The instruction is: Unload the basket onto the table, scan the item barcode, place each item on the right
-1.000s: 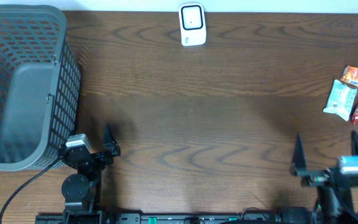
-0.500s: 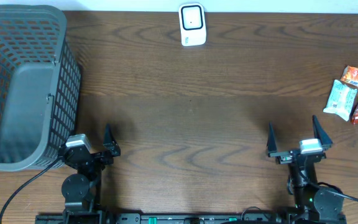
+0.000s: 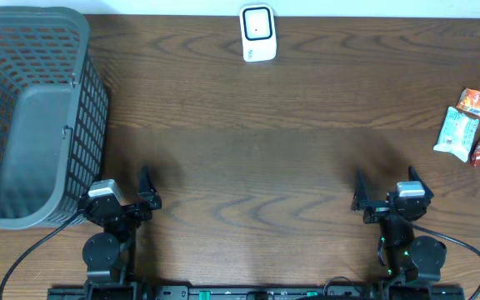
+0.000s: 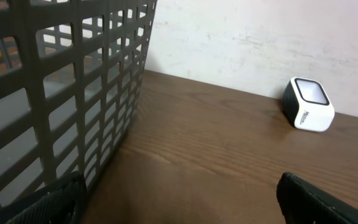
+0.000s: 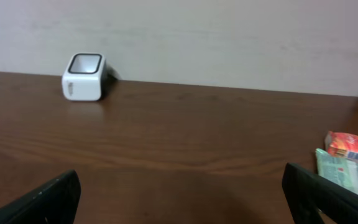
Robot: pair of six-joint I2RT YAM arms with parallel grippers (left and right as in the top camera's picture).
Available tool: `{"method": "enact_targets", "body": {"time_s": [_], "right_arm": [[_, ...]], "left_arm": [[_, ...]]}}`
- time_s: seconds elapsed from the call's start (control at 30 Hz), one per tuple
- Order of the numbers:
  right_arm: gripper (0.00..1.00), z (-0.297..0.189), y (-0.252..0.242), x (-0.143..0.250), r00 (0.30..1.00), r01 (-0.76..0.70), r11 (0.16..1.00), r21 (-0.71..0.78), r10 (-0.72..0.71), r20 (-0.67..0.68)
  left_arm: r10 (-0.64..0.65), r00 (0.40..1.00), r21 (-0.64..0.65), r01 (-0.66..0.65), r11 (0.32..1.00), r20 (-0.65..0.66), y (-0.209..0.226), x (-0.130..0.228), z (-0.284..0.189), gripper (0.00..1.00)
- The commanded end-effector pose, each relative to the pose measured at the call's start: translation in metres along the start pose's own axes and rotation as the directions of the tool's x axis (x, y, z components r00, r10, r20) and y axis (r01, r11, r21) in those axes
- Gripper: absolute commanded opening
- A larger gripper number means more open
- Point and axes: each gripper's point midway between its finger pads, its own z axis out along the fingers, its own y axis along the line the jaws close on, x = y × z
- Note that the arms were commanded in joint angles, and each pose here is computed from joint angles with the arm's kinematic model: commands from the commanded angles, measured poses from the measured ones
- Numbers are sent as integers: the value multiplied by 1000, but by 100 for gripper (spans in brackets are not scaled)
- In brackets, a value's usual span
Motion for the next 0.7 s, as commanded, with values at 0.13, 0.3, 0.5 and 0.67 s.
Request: {"method": "enact_targets", "body": {"time_s": [0.13, 0.3, 0.5, 0.67], "right_arm": [[99, 0, -7, 1, 999, -32, 999, 40, 32, 0], [99, 0, -7, 1, 999, -32, 999, 40, 33, 0], [99, 0, -7, 1, 999, -32, 999, 40, 33, 0], [99, 0, -7, 1, 999, -32, 999, 41, 33, -1]], "left_arm": [[17, 999, -11, -17, 1000, -40, 4, 18, 2, 98], [17, 999, -11, -17, 1000, -40, 4, 18, 2, 98], [17, 999, -11, -17, 1000, -40, 4, 18, 2, 98], [17, 999, -10, -17, 1000, -40, 4, 18, 2, 98]]}}
